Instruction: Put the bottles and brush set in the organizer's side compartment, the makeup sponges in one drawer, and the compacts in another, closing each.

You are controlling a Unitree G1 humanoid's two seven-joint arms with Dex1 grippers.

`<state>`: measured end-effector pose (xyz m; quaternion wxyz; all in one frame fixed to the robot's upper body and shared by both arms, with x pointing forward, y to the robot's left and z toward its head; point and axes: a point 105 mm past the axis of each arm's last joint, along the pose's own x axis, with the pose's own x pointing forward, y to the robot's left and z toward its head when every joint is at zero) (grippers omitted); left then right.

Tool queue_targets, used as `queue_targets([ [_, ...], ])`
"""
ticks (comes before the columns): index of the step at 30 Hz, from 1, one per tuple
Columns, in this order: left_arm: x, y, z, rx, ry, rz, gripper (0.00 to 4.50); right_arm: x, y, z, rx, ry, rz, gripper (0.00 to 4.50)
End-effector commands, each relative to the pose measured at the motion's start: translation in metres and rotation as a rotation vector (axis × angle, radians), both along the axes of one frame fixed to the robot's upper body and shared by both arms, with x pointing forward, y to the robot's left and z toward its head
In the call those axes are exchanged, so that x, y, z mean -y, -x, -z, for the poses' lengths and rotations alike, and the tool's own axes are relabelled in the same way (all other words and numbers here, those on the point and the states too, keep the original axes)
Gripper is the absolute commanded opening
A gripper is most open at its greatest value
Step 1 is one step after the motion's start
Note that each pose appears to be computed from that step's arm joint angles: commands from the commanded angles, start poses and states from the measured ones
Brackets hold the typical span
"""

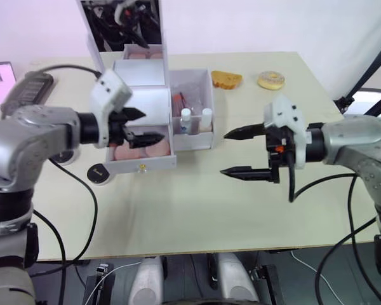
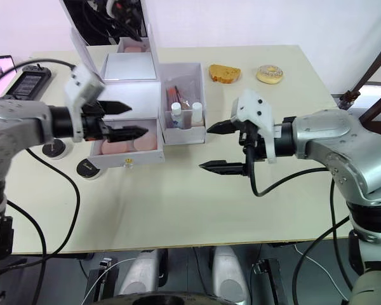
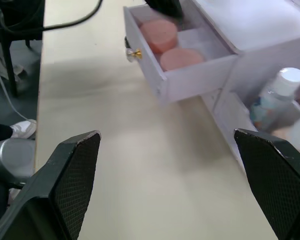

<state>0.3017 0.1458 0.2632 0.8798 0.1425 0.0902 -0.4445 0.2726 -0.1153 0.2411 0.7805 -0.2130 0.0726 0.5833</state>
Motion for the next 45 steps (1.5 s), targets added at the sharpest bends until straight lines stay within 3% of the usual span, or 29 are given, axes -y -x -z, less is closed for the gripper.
queue_targets([
  [1,-0.013,0.023,-0.017,0.088,0.034,0.045,4.47,0.02,-0.011,-0.013,0.115,0.012,0.04,4.5],
  [4,-0.029,0.035,-0.011,0.087,0.046,0.007,4.47,0.033,-0.021,-0.009,0.138,0.047,0.063,4.5],
  [9,-0.038,0.066,0.023,0.001,0.099,-0.051,4.47,0.035,-0.031,-0.009,0.154,0.056,0.056,4.5],
  [10,-0.039,0.07,0.029,0.01,0.107,-0.073,4.24,0.034,-0.032,-0.009,0.154,0.056,0.051,4.5],
  [12,-0.042,0.078,0.042,0.024,0.155,-0.126,3.6,0.031,-0.034,-0.008,0.153,0.057,0.036,4.5],
  [15,-0.051,0.092,0.071,0.001,0.2,-0.224,2.03,0.026,-0.037,-0.007,0.149,0.056,0.012,4.5],
  [19,-0.052,0.091,0.091,0.009,0.233,-0.326,0.02,0.023,-0.037,-0.008,0.153,0.058,-0.004,4.5],
  [24,-0.049,0.085,0.102,0.021,0.243,-0.359,0.02,0.021,-0.036,-0.01,0.157,0.057,-0.011,4.5],
  [31,-0.051,0.057,0.114,0.062,0.228,-0.42,0.02,0.022,-0.032,-0.016,0.17,0.06,0.004,4.5],
  [45,-0.051,0.018,0.098,0.144,0.293,-0.435,0.02,0.028,-0.025,-0.021,0.18,0.069,0.053,4.5],
])
